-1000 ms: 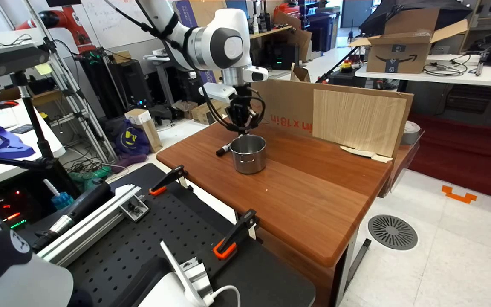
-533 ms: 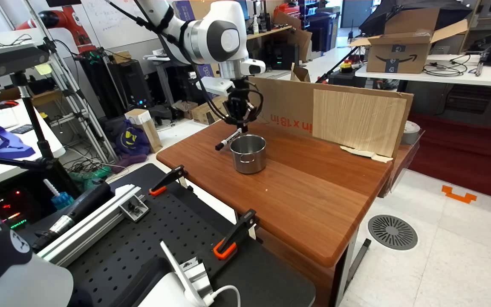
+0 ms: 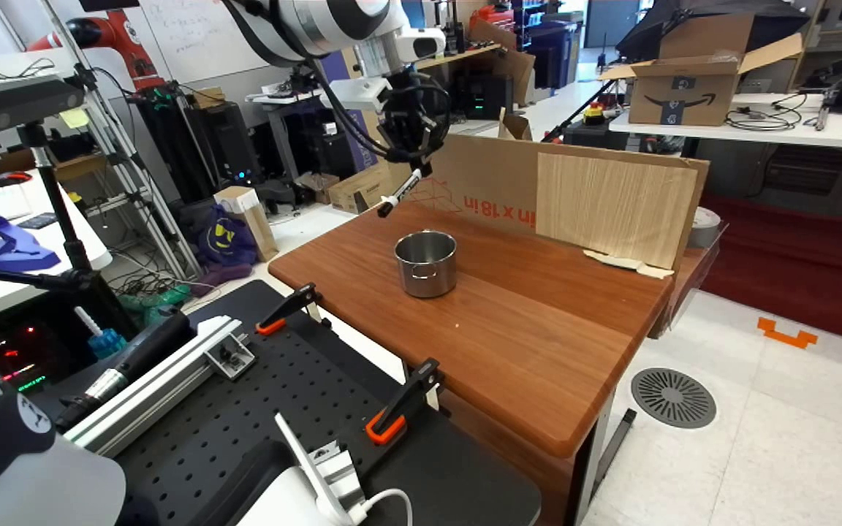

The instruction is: Put the marker in the pot

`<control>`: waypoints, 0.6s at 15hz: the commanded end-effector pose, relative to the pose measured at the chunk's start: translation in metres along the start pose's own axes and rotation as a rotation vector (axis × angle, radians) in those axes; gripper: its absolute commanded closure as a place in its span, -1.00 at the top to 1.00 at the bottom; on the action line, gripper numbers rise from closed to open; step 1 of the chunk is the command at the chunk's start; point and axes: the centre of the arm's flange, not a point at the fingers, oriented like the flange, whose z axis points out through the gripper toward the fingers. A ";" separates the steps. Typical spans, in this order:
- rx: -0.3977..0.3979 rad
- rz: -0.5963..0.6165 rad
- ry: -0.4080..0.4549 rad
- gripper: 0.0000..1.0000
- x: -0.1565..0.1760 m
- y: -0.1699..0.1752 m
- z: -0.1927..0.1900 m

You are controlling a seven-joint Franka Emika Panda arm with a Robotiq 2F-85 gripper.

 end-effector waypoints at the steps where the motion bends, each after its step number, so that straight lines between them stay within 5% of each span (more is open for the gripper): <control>1: -0.025 0.019 0.125 -0.90 -0.032 0.016 -0.028; 9: -0.032 0.130 0.400 -0.90 -0.071 0.070 -0.042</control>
